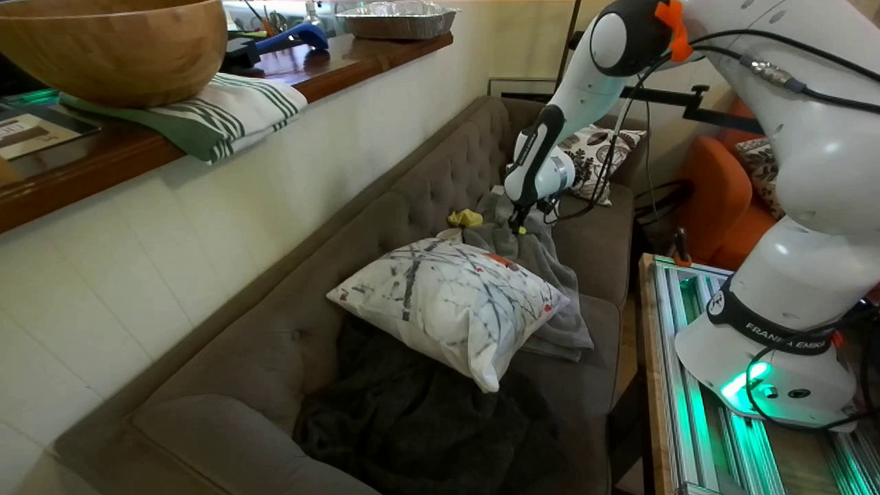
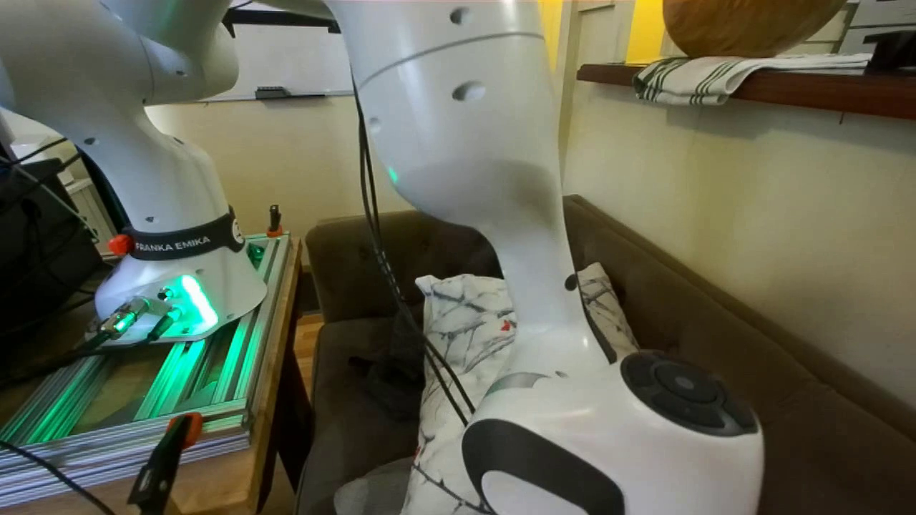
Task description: Put the yellow item into the coffee cup
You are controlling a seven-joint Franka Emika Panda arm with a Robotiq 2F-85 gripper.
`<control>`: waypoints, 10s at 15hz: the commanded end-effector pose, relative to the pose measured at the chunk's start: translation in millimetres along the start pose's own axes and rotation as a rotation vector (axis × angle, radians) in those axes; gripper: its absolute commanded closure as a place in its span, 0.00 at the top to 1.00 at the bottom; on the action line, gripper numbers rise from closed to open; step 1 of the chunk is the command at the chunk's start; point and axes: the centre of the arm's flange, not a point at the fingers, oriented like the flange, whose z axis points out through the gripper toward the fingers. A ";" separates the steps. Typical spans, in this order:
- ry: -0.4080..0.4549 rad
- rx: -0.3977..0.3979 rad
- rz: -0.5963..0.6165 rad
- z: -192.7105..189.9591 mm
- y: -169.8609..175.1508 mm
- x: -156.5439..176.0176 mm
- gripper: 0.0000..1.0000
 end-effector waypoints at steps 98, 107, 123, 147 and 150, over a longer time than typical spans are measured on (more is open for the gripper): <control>-0.044 0.592 -0.313 110.5 -35.0 16.5 0.65; -0.030 0.709 -0.273 108.8 6.8 -5.4 0.67; -0.002 0.531 -0.310 114.4 -23.7 22.2 0.47; 0.218 0.397 -0.153 8.7 33.4 35.9 0.11; 0.352 0.447 -0.094 -20.4 36.4 57.8 0.11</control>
